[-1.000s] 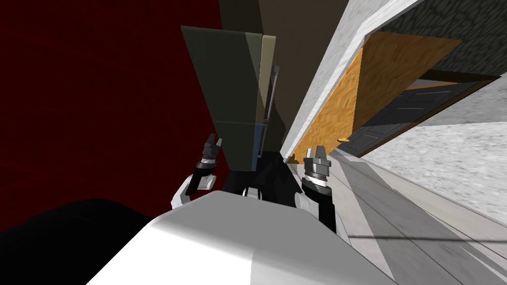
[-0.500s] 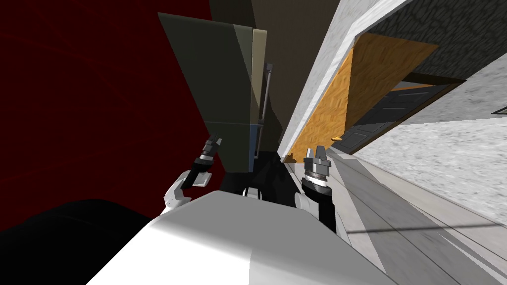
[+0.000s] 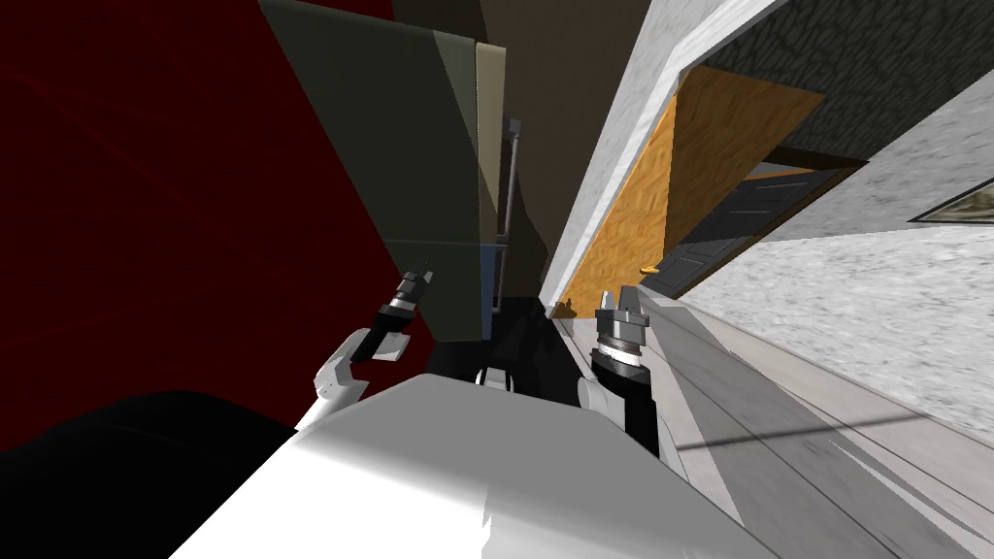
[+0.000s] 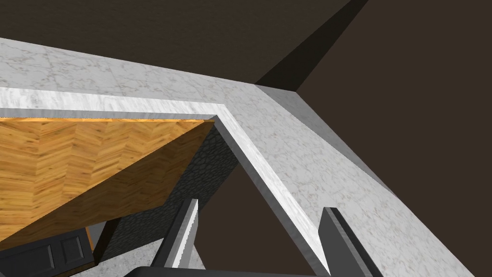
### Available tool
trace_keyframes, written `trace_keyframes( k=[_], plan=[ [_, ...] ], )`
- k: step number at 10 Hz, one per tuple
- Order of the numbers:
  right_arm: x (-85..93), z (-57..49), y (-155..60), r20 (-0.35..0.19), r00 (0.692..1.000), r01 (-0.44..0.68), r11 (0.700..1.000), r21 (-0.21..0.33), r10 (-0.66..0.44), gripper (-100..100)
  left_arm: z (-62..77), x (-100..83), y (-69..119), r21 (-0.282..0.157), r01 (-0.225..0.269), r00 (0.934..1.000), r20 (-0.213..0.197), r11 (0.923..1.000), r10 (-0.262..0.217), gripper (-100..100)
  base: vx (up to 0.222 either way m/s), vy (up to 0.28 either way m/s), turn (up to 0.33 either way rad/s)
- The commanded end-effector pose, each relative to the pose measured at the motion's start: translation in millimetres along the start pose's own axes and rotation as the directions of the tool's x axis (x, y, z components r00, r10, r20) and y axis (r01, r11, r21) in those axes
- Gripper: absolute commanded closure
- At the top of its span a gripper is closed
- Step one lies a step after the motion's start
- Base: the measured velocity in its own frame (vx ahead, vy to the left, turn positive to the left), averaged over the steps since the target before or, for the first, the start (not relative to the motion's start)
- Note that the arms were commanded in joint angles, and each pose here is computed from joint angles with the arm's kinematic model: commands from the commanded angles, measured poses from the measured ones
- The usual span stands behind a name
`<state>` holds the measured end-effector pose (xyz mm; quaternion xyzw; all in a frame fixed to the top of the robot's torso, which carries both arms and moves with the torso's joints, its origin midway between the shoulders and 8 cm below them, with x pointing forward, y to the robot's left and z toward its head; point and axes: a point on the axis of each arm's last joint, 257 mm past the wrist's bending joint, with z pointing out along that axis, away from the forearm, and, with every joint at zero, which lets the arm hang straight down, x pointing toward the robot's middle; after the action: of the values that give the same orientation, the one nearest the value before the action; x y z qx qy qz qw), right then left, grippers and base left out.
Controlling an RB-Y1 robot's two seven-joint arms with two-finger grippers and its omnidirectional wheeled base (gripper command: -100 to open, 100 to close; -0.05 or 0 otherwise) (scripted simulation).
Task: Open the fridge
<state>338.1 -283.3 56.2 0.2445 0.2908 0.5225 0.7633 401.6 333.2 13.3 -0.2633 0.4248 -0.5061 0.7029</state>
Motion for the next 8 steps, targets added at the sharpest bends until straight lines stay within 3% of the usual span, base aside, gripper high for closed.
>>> trace_keyframes(
  k=[1, 5, 8],
  plan=[
    [0.0, 0.0, 0, 0.0, 1.0, 0.0, 1.0, 0.0, 0.0, 0, 4.1, -11.8, 11.9, -0.051, -0.014, 0.9999, 0.001, 0.9986, 0.014, -100, 0.06, -0.041, -0.06],
    [0.0, 0.0, 0, 0.0, 1.0, 0.0, 1.0, 0.0, 0.0, 0, 11.7, -34.5, 30.0, -0.131, -0.034, 0.9992, 0.015, 0.9908, 0.036, -100, 0.069, -0.057, -0.083],
    [0.0, 0.0, 0, 0.0, 1.0, 0.0, 1.0, 0.0, 0.0, 0, 19.3, -59.5, 41.3, -0.19, -0.047, 0.9978, 0.036, 0.9807, 0.055, -100, 0.068, -0.063, -0.095]
  ],
)
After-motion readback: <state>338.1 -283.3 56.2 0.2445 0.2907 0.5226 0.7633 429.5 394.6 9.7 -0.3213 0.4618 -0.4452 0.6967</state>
